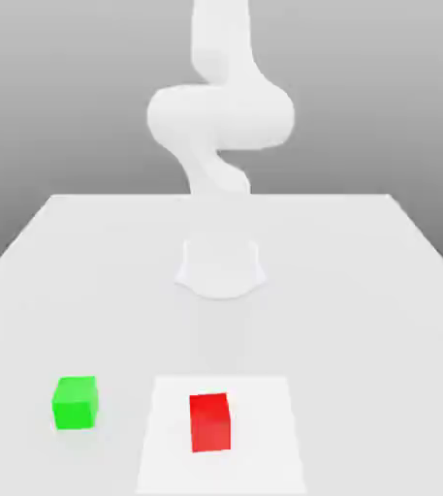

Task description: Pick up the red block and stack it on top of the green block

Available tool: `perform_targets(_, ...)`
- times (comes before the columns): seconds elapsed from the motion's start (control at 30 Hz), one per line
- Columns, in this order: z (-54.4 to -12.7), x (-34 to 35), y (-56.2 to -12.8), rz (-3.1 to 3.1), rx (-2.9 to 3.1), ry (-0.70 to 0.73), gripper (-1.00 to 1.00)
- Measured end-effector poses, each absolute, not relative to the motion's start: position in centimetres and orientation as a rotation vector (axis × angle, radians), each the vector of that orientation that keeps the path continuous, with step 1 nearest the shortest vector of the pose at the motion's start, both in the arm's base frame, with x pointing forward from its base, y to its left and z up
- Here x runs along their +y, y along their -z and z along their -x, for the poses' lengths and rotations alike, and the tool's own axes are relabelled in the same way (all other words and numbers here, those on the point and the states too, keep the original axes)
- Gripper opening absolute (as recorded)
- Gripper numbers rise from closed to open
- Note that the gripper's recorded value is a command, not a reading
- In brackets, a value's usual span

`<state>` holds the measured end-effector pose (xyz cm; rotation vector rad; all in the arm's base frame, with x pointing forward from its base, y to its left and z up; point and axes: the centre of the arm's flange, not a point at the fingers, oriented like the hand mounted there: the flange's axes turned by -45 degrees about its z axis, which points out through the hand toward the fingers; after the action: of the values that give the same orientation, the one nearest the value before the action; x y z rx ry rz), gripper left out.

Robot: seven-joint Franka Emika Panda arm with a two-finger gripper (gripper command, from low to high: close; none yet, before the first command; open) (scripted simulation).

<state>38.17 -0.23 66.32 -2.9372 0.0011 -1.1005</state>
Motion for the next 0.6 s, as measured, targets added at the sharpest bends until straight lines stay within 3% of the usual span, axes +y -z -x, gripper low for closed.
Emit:
perform_targets(0.3, -45.6, -0.8, -46.9, 3.071, -0.074, 0.644, 0.00)
perform_targets(0.6, -44.2, -1.3, -27.7, 3.132, -0.146, 0.181, 0.00)
